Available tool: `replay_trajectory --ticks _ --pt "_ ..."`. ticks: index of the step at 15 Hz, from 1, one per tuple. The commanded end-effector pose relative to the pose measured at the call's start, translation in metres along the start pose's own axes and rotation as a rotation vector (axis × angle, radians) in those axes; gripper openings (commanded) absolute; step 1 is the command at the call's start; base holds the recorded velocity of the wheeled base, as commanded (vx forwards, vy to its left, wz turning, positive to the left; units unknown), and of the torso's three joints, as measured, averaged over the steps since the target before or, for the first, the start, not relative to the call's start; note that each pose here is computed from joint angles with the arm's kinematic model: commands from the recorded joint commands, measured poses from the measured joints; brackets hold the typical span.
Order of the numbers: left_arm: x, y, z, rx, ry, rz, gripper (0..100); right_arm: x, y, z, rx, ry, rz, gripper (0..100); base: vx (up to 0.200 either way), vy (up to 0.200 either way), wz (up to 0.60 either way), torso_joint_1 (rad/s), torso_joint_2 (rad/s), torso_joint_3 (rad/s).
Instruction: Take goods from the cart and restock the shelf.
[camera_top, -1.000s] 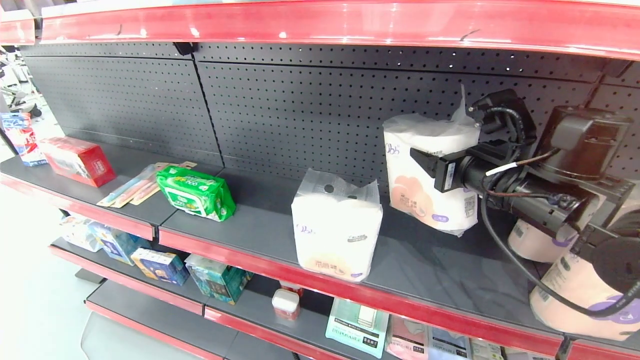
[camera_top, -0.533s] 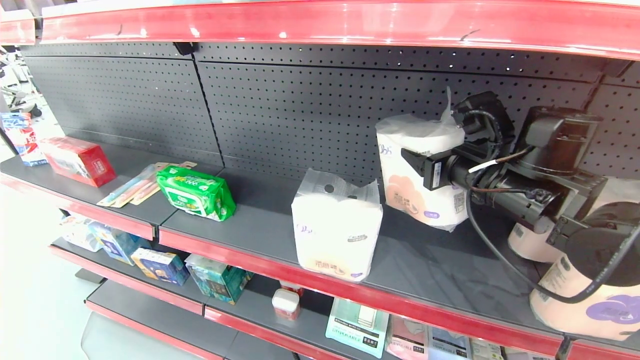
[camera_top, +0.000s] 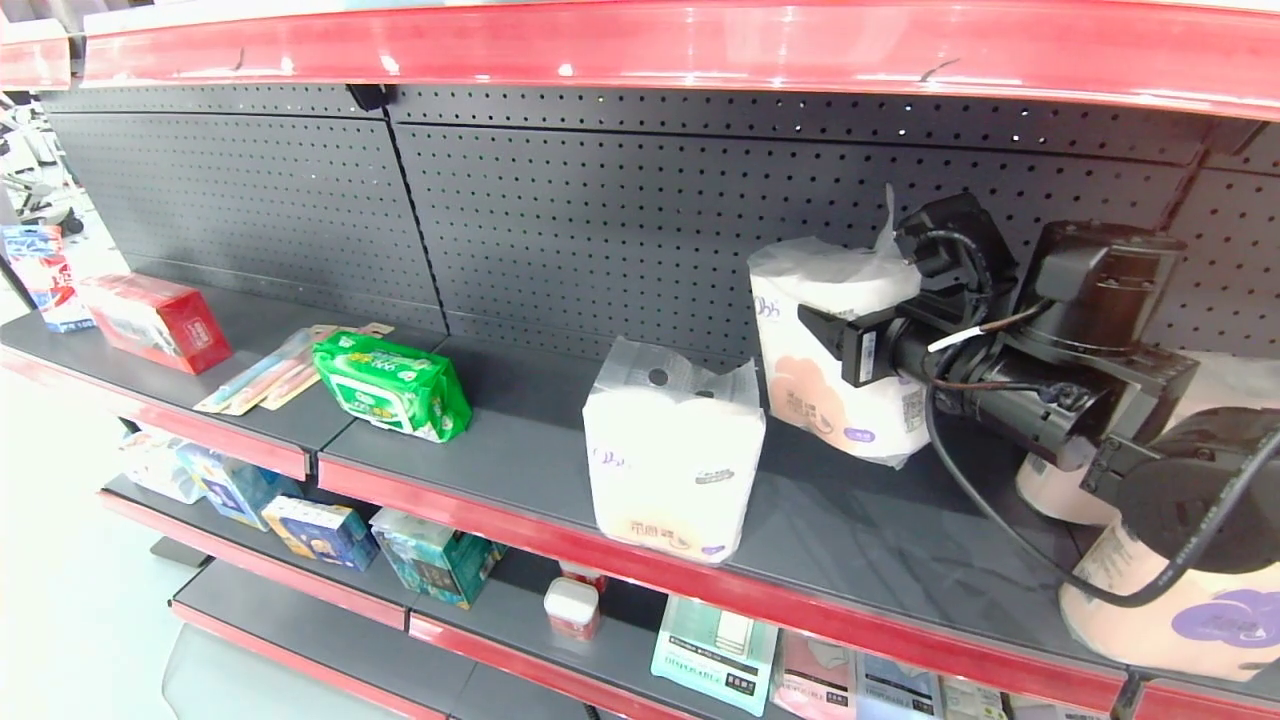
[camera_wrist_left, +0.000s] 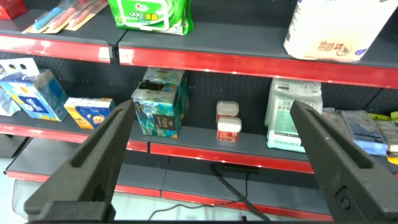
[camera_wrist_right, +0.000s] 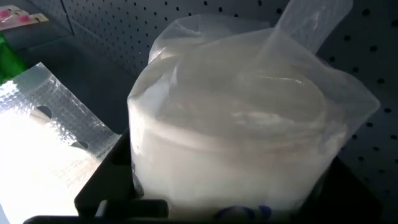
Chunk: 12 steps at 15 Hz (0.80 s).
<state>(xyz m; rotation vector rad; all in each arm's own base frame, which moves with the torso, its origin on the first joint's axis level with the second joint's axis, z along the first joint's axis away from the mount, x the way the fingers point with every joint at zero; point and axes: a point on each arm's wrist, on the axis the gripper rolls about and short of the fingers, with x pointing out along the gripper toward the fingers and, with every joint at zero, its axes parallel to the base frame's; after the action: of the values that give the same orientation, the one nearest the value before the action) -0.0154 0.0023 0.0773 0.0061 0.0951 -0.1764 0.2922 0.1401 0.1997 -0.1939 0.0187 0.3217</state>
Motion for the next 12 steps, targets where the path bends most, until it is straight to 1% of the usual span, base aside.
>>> replay_trajectory --ticks 1,2,4,5,6,8,11,12 --pt "0.000 0.000 0.000 0.000 0.002 0.000 100 0.007 0.001 -0.004 0.000 -0.004 0.002 0 0.000 0.000 0.00 0.000 0.00 0.000" --pt "0.000 0.000 0.000 0.000 0.003 0.000 100 0.011 -0.001 -0.007 0.002 -0.016 0.010 0 0.000 0.000 0.00 0.000 0.00 0.000" --pt "0.000 0.000 0.000 0.000 0.002 0.000 100 0.016 -0.006 -0.011 -0.012 -0.047 0.090 0 0.000 0.000 0.00 0.000 0.00 0.000" --pt "0.000 0.000 0.000 0.000 0.002 0.000 100 0.019 -0.014 -0.015 -0.030 -0.067 0.185 0 0.000 0.000 0.00 0.000 0.00 0.000" --pt "0.000 0.000 0.000 0.000 0.002 0.000 100 0.023 -0.017 -0.018 -0.048 -0.073 0.235 0 0.000 0.000 0.00 0.000 0.00 0.000" --pt "0.000 0.000 0.000 0.000 0.002 0.000 100 0.036 -0.017 -0.022 -0.081 -0.105 0.323 0 0.000 0.000 0.00 0.000 0.00 0.000" --pt "0.000 0.000 0.000 0.000 0.002 0.000 100 0.065 -0.028 -0.038 -0.151 -0.148 0.465 0 0.000 0.000 0.00 0.000 0.00 0.000" --pt "0.000 0.000 0.000 0.000 0.003 0.000 100 0.074 -0.032 -0.043 -0.156 -0.155 0.486 0 0.000 0.000 0.00 0.000 0.00 0.000"
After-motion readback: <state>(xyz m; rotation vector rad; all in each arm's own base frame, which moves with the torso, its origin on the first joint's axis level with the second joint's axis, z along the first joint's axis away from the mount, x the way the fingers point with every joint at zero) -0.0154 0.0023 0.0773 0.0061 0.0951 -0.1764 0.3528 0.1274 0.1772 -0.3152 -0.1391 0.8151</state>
